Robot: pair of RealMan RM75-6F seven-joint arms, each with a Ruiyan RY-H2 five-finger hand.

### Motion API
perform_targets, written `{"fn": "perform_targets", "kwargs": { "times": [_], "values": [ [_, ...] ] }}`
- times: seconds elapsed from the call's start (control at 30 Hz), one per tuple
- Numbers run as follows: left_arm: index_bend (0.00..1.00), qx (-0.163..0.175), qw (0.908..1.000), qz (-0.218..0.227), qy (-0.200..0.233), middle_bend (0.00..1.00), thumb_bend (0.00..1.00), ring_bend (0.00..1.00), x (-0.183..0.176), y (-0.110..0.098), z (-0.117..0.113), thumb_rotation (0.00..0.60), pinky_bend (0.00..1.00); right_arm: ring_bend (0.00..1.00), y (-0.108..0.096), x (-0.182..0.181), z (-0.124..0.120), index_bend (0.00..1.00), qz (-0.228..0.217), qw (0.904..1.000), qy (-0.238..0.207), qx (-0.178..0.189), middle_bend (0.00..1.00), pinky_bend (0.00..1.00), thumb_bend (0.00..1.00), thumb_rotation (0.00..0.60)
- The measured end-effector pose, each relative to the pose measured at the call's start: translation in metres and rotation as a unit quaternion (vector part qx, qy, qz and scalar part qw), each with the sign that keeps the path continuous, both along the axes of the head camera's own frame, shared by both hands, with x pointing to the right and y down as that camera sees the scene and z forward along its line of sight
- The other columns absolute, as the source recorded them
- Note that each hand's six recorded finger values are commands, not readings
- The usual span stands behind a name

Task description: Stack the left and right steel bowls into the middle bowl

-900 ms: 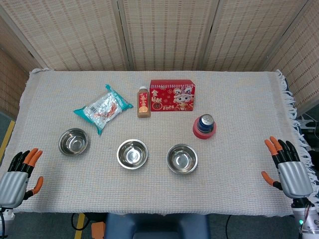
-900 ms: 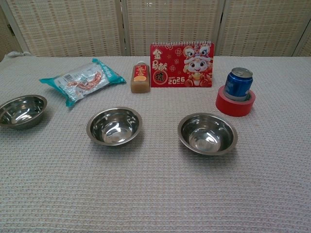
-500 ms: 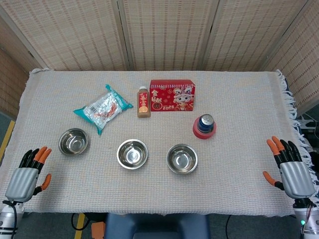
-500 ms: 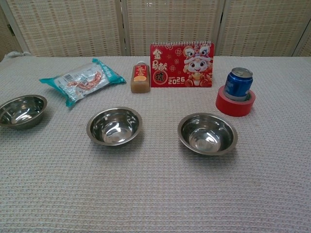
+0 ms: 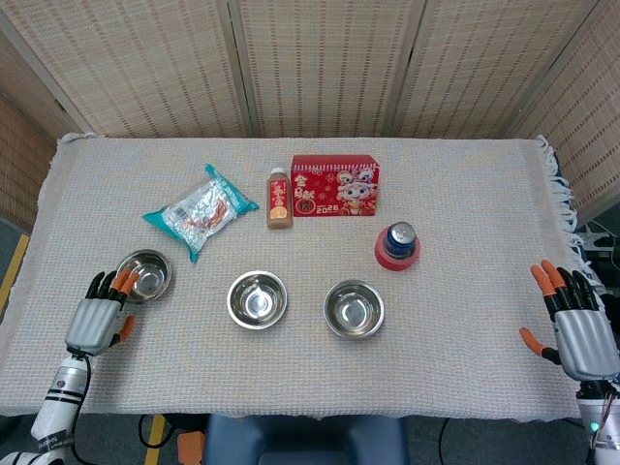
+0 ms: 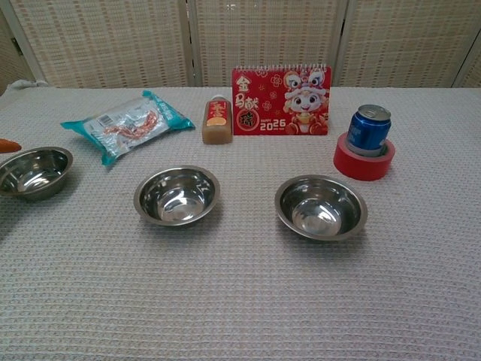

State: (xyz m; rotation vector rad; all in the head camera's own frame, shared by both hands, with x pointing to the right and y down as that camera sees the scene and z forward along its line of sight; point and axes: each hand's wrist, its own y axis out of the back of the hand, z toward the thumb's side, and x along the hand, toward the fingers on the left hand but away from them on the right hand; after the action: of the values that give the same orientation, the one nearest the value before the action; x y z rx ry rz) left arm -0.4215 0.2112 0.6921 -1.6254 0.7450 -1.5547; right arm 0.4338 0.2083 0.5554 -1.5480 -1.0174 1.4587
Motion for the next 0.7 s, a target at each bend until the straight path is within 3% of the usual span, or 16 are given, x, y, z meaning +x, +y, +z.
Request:
{"fn": "perform_targets", "kwargs": {
  "times": [0.13,0.27,0.43,0.7],
  "values": [
    [0.13,-0.010,0.9999,-0.002,-0.011,0.00,0.45,0.00,-0.003,-0.001,0.015,0.600,0.04,0.00,-0.001,0.001,0.002,0.00,0.001,1.0000,0.002,-0.001,0.00,0.00,0.14,0.600],
    [0.28,-0.008,0.9999,-0.001,-0.014,0.00,0.45,0.00,-0.002,-0.002,0.025,0.600,0.04,0.00,-0.001,0.001,0.003,0.00,0.001,1.0000,0.004,-0.005,0.00,0.00,0.14,0.600],
    [0.48,0.018,0.9996,0.006,-0.020,0.00,0.45,0.00,-0.001,-0.009,0.031,0.600,0.05,0.00,0.000,0.000,0.004,0.00,0.001,0.9999,0.006,-0.008,0.00,0.00,0.14,0.600],
    [0.61,0.058,0.9977,0.018,-0.030,0.07,0.45,0.00,0.001,-0.018,0.040,0.600,0.06,0.00,-0.001,0.001,0.003,0.00,0.003,0.9999,0.007,-0.010,0.00,0.00,0.14,0.600]
  ]
}}
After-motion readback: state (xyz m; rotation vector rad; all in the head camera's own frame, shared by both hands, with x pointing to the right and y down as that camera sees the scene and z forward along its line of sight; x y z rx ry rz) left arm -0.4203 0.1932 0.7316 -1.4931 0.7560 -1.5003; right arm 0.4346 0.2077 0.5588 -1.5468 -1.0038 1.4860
